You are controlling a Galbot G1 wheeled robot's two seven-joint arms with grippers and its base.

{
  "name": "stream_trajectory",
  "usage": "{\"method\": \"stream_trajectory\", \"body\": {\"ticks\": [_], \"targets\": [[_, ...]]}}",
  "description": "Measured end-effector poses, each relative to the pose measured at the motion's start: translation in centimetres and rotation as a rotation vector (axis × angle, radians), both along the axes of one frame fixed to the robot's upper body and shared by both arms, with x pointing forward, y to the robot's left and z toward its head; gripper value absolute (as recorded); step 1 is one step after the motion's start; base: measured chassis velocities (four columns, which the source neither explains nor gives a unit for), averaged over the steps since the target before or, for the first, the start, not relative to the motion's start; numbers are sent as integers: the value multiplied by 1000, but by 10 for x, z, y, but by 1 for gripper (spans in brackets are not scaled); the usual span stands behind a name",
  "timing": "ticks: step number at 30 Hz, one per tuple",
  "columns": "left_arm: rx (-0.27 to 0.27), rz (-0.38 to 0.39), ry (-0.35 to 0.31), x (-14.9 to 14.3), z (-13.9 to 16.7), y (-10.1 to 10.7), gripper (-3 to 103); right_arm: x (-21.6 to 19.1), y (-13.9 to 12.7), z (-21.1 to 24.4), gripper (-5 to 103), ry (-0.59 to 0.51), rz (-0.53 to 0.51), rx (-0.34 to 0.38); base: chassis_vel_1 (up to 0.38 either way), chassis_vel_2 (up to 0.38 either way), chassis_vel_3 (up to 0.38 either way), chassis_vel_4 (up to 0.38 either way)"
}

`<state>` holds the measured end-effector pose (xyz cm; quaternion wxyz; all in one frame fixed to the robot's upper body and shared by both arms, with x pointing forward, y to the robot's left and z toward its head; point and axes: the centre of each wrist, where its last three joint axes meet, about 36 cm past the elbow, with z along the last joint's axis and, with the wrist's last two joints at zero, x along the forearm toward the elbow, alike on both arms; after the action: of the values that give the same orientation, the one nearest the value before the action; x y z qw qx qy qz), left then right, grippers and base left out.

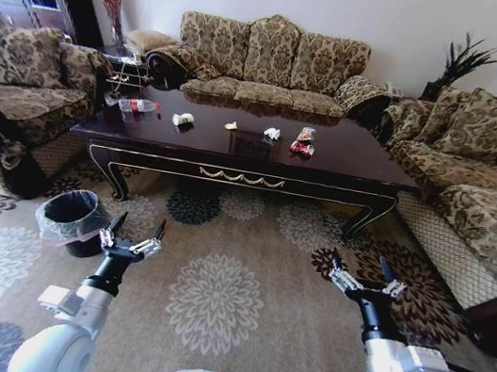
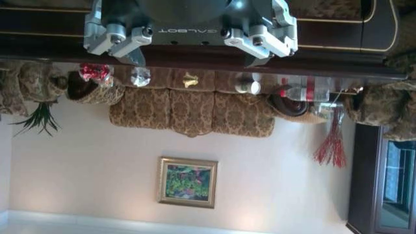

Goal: Move to the front of the table and place the trash on the table into the trash bin.

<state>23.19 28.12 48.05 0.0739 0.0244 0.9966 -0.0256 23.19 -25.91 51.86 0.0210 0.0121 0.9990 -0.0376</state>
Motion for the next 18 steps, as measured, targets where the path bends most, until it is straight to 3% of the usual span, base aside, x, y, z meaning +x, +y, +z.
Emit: {"method": "stream_trajectory", "body": {"ticks": [18], "targets": [[10,-2,-18,-7,4,-3,100,-6,1,-5,100,15,-19,-2,0,0,0,0]]}}
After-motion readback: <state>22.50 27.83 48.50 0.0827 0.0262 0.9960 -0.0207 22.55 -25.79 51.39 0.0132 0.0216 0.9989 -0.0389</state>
